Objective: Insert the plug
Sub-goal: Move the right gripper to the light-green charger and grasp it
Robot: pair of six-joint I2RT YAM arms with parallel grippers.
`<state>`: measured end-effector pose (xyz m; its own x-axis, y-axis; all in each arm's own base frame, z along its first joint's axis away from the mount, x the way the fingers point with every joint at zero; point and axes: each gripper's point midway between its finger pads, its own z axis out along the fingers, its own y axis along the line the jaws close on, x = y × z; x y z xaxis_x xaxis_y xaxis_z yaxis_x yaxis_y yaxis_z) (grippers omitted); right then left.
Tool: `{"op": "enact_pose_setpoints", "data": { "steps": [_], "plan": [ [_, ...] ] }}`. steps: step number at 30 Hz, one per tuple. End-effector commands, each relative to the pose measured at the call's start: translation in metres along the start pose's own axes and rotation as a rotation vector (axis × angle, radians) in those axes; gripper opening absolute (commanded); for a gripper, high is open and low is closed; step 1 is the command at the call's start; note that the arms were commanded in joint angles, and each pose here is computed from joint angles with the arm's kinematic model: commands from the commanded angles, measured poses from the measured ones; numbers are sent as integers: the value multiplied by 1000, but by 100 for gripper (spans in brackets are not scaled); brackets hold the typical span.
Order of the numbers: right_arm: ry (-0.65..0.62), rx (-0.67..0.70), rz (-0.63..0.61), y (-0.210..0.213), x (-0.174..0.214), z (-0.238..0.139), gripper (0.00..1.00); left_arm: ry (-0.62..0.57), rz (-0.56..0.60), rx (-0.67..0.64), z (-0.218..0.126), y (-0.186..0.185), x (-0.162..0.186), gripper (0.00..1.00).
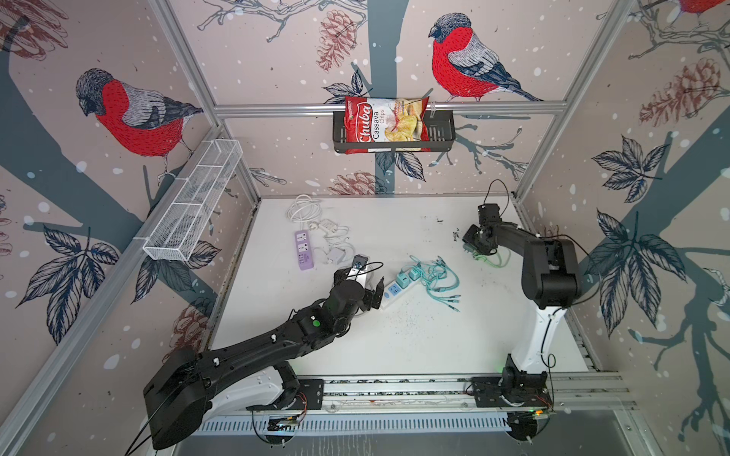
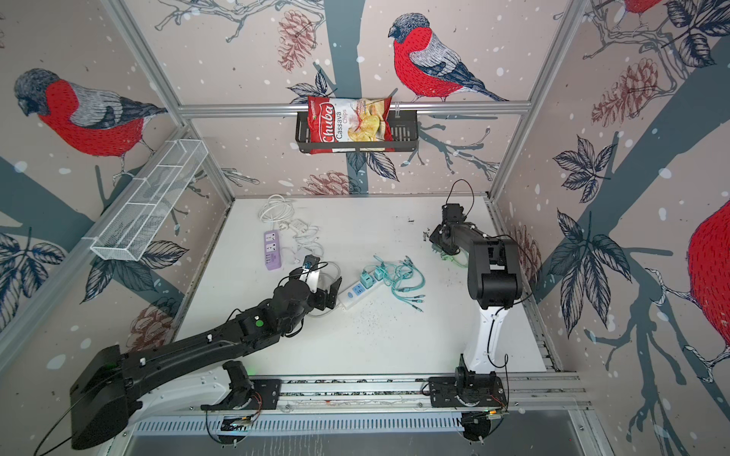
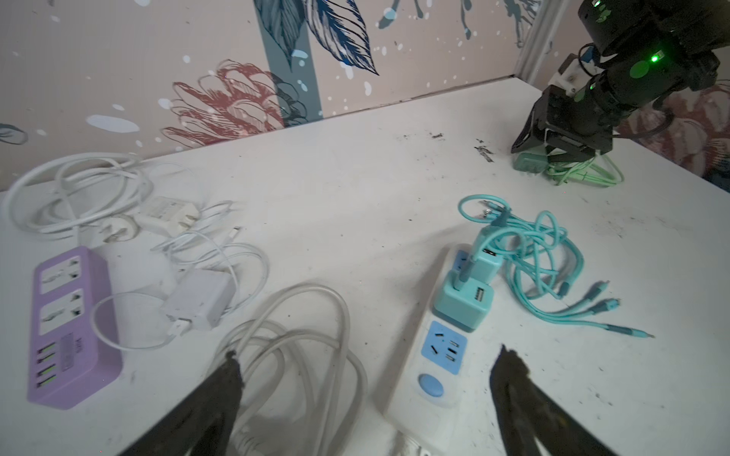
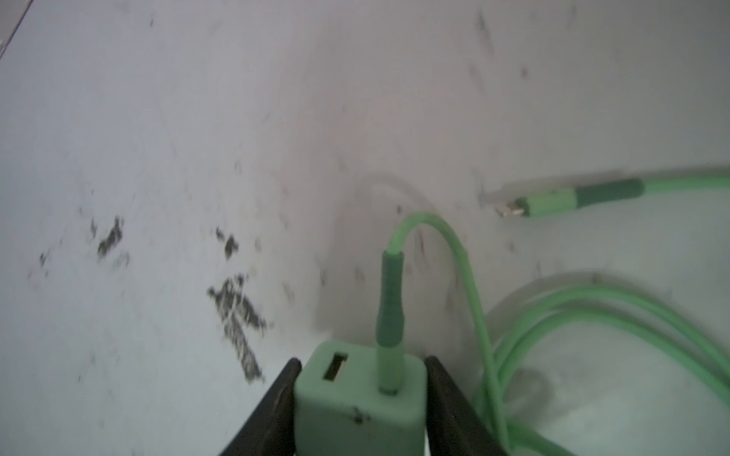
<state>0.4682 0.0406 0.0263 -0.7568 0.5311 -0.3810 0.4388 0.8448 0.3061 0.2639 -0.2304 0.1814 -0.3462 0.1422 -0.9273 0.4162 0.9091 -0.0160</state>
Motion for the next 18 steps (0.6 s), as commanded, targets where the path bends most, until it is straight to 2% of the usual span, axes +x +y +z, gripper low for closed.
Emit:
{"op": "enact_pose_setpoints", "data": {
  "steps": [1,10,14,18],
  "plan": [
    [84,-53,0,0,45,-11,49,-26,11,74,4,-16,-11,96],
    [81,-43,45,-39,127,-56,51,8,42,196,12,-53,-8,96],
    [79,-36,49,-51,143,-68,55,16,94,233,13,-74,-3,96],
    [72,-29,49,-54,145,-74,66,38,149,291,15,-104,0,96]
  ]
}}
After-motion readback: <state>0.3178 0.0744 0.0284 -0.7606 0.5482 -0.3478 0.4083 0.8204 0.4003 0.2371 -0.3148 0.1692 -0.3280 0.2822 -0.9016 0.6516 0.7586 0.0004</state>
